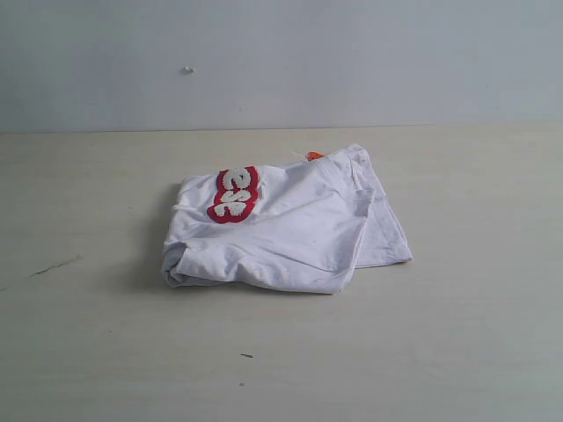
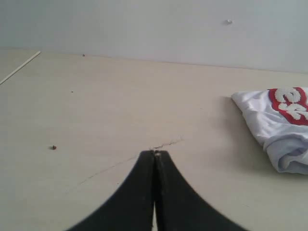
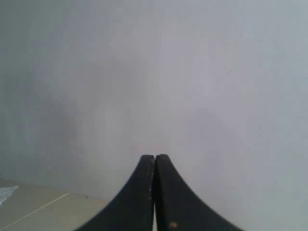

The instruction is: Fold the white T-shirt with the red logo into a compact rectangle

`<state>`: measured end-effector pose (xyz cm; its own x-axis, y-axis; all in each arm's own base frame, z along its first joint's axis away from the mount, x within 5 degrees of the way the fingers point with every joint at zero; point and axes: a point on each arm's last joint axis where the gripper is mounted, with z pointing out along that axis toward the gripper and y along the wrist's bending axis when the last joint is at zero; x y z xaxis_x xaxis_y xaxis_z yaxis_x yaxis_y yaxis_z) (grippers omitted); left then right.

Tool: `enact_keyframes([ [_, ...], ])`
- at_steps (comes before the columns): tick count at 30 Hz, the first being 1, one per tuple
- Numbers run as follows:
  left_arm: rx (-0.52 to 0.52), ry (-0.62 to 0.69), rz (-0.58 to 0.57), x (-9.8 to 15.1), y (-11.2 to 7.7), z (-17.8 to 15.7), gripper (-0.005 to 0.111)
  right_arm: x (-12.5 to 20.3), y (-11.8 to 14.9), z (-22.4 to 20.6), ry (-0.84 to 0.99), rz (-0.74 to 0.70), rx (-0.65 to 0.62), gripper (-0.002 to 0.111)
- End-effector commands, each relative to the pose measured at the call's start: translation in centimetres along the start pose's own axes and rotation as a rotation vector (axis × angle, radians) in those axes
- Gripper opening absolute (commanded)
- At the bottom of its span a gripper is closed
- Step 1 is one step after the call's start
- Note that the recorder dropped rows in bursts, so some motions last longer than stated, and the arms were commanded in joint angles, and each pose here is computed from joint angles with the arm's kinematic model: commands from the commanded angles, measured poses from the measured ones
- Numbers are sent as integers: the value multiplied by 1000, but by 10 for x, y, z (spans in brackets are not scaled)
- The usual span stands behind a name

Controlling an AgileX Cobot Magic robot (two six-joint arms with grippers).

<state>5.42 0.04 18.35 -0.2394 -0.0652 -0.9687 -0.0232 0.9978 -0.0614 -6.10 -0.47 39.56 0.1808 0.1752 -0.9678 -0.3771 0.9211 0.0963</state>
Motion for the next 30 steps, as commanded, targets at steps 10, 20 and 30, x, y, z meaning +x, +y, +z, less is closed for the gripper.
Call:
enact_keyframes([
  [10,-1,-3,-5,0,0,0,0,-2,1,-1,-11,-2,2,0],
  [20,-1,-3,-5,0,0,0,0,-2,1,-1,-11,-2,2,0],
  [30,-1,-3,-5,0,0,0,0,-2,-1,0,-26,-197,62,0],
])
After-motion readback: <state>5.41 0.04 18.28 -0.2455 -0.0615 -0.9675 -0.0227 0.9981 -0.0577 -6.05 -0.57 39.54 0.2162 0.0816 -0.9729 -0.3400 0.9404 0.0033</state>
